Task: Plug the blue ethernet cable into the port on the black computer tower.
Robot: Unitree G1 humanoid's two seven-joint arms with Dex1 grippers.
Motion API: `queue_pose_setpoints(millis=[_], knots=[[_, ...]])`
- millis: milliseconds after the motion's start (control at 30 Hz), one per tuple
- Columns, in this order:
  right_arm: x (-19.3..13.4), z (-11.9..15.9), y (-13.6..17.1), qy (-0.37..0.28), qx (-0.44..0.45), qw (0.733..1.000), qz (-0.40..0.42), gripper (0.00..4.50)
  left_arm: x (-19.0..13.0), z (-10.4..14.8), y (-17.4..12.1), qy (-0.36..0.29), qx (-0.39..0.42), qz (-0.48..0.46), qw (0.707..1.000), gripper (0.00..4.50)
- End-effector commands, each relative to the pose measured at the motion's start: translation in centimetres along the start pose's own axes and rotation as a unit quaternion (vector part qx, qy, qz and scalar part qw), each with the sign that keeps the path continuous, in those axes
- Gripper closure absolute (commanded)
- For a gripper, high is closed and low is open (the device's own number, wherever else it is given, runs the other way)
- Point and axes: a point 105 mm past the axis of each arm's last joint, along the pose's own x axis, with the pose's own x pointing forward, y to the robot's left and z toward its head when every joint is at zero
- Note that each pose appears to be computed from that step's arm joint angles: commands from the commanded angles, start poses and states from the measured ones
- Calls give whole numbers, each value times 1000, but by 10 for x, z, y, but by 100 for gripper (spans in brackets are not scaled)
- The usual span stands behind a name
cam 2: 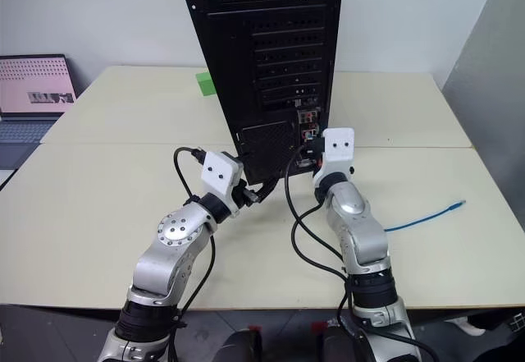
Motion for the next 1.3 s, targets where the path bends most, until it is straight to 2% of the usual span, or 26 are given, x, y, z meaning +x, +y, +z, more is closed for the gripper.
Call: queue_pose_setpoints(millis=[33, 367, 1300], knots=[[2, 17, 6, -33, -2, 999, 9, 450, -1, 20, 0, -36, 14, 0, 999, 76], [3, 26, 11, -49, -16, 998, 20, 450, -1, 20, 1, -36, 16, 0, 999, 76], [2, 17, 14, -40, -57, 997, 22, 450, -1, 20, 1, -35, 20, -1, 999, 76]])
